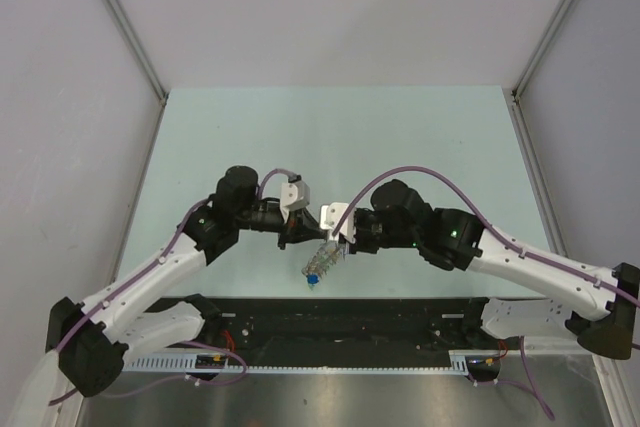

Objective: Put the keys on the keyring

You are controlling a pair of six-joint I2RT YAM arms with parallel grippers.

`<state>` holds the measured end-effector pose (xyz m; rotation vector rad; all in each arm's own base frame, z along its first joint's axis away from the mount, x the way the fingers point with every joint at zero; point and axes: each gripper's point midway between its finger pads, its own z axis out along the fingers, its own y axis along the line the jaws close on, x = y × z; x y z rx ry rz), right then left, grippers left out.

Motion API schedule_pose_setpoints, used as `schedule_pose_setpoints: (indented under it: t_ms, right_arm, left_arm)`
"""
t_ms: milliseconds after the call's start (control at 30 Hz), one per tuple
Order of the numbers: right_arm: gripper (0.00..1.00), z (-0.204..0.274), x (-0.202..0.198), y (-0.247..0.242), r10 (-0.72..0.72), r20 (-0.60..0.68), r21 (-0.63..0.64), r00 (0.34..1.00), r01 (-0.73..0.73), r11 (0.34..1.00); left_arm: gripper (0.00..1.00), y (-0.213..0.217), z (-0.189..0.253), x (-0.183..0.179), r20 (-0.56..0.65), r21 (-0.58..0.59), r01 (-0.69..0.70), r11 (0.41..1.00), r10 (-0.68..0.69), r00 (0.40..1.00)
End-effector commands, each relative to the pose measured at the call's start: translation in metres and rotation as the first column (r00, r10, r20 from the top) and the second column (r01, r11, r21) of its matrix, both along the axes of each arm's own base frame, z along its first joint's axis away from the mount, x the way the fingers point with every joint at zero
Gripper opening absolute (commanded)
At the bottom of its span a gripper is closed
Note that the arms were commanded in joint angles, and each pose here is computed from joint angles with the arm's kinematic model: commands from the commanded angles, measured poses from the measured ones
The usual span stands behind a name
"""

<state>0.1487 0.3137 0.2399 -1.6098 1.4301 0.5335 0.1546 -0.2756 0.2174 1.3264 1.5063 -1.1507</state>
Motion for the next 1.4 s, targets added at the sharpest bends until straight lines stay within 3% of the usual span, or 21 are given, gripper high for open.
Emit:
schedule_pose_setpoints:
  t_ms: [0, 167, 367, 600, 700, 800, 1000, 1133, 1267, 1367]
  right_arm:
    - [0.0, 0.023, 0.0, -0.007, -0.043, 0.022, 0.064, 0.999, 0.042, 0.997]
    - [0.0, 0.015, 0.0, -0.003, -0.048, 0.017, 0.061, 0.999, 0.047, 0.997]
    - [0.0, 0.005, 0.0, 0.016, -0.038, 0.023, 0.085, 0.999, 0.036, 0.996]
    - [0.0, 0.006, 0.01, 0.023, -0.064, 0.066, 0.111, 0.996, 0.057, 0.992]
    - [0.0, 0.01, 0.011, 0.021, -0.057, 0.086, 0.115, 0.995, 0.047, 0.992]
    - [0.0, 0.013, 0.009, 0.02, -0.033, 0.1, 0.121, 0.994, 0.02, 0.992]
    - [0.0, 0.014, 0.003, 0.018, 0.029, 0.087, 0.11, 0.996, -0.038, 0.993]
    - [0.0, 0.011, 0.004, 0.016, 0.04, 0.081, 0.087, 0.996, -0.047, 0.995]
    - [0.0, 0.012, 0.005, 0.014, 0.042, 0.079, 0.084, 0.996, -0.049, 0.995]
    - [0.0, 0.013, 0.005, 0.014, 0.044, 0.076, 0.087, 0.996, -0.051, 0.995]
  left_arm:
    - [0.0, 0.002, 0.053, 0.02, -0.001, -0.206, -0.172, 0.963, 0.175, 0.985]
    - [0.0, 0.012, 0.073, 0.041, -0.139, -0.323, -0.393, 0.861, 0.367, 0.92]
    - [0.0, 0.021, 0.091, 0.042, -0.249, -0.433, -0.503, 0.748, 0.437, 0.864]
    - [0.0, 0.028, 0.079, 0.039, -0.308, -0.468, -0.548, 0.693, 0.453, 0.837]
    - [0.06, 0.03, 0.073, 0.036, -0.299, -0.46, -0.544, 0.702, 0.455, 0.839]
    - [0.27, 0.032, 0.067, 0.034, -0.255, -0.439, -0.533, 0.723, 0.468, 0.846]
    - [0.38, 0.033, 0.048, 0.027, -0.125, -0.34, -0.471, 0.814, 0.457, 0.881]
    - [0.45, 0.029, 0.039, 0.022, 0.003, -0.255, -0.376, 0.891, 0.39, 0.921]
    - [0.51, 0.022, 0.031, 0.007, 0.164, -0.162, -0.19, 0.968, 0.216, 0.962]
    - [0.54, 0.018, 0.025, -0.007, 0.199, -0.096, -0.06, 0.994, 0.079, 0.977]
